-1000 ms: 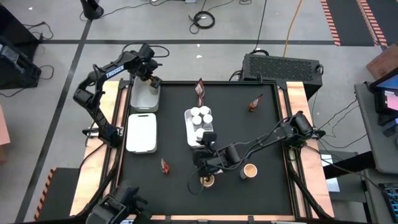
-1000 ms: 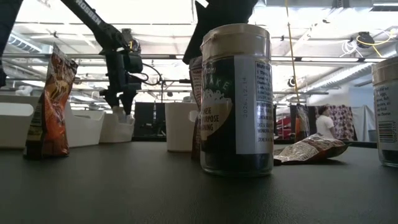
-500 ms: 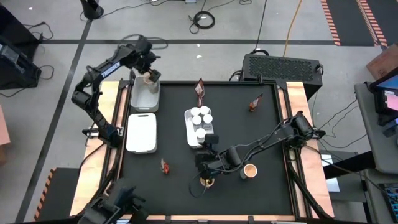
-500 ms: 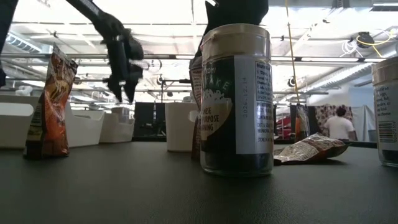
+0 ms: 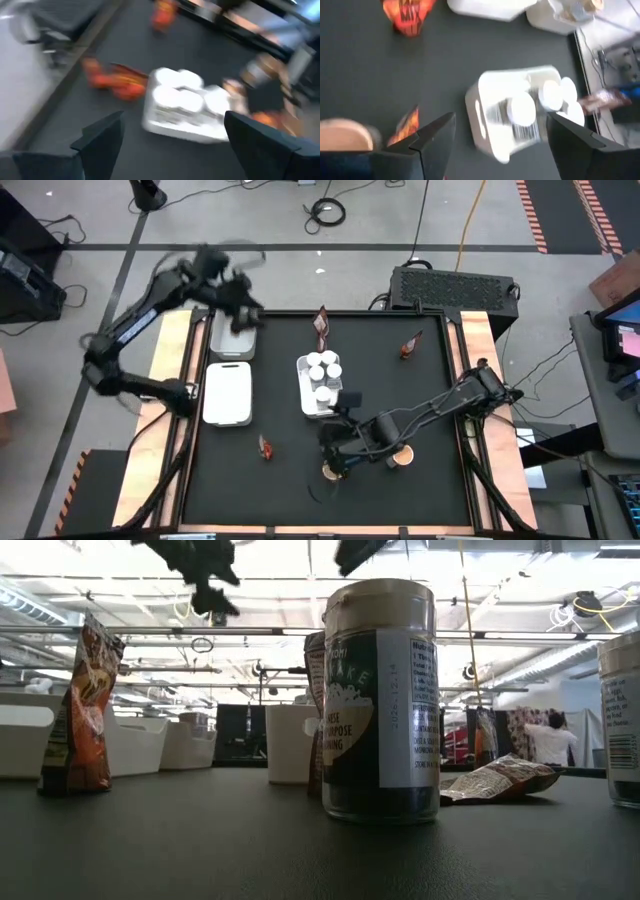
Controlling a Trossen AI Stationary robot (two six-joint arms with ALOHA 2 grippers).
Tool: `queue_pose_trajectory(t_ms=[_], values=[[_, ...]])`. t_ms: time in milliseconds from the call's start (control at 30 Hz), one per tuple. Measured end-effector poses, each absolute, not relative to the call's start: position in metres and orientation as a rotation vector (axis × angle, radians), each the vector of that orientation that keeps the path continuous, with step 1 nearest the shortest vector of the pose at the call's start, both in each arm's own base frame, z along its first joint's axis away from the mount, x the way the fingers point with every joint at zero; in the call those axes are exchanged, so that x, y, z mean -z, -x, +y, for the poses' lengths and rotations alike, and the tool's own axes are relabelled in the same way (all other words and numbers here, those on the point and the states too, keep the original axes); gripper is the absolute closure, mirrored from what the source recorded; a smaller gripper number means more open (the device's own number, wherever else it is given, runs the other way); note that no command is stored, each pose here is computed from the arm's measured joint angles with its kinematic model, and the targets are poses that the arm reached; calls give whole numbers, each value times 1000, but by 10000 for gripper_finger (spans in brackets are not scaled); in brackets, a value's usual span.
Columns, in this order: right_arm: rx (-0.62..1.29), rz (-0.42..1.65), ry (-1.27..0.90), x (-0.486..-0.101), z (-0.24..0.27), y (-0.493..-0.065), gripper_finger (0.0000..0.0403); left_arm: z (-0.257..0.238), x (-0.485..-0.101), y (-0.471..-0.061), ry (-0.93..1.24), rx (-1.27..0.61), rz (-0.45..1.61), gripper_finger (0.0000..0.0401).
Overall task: Sort spices by type
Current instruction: Put the gold seasoning bottle into the gray bin
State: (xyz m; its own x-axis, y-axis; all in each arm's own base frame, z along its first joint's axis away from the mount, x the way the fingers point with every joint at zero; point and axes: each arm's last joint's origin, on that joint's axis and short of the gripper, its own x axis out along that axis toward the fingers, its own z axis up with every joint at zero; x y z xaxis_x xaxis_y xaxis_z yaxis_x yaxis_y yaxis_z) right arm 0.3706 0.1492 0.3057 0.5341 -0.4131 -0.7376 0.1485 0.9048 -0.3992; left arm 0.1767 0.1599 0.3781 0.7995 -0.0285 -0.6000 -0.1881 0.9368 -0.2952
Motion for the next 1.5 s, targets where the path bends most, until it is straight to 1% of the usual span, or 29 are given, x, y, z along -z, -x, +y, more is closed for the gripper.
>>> queue_pose_trajectory(t_ms=[167, 267, 367, 467, 600, 700, 867, 1133, 1300, 1500], values=[[449, 1034, 302, -305, 155, -344, 138, 74, -357, -198, 334, 196, 608, 59], [531, 1016, 289, -309, 159, -326, 138, 20, -344, -207, 307, 301, 556, 59], [571, 952, 298, -310, 164, -311, 138, -32, -328, -212, 281, 345, 499, 59], [573, 912, 282, -306, 166, -298, 138, -81, -312, -215, 250, 384, 433, 59], [564, 866, 220, -295, 162, -288, 138, -137, -292, -222, 193, 327, 390, 59], [541, 824, 183, -285, 160, -283, 138, -168, -277, -228, 160, 300, 352, 59], [502, 766, 151, -269, 155, -274, 138, -197, -249, -242, 161, 227, 322, 59], [476, 710, 96, -255, 145, -256, 138, -221, -218, -267, 212, 209, 241, 59], [461, 686, 76, -254, 142, -250, 138, -236, -224, -285, 165, 212, 236, 59], [456, 688, 85, -254, 143, -249, 138, -247, -233, -310, 6, 155, 315, 59]])
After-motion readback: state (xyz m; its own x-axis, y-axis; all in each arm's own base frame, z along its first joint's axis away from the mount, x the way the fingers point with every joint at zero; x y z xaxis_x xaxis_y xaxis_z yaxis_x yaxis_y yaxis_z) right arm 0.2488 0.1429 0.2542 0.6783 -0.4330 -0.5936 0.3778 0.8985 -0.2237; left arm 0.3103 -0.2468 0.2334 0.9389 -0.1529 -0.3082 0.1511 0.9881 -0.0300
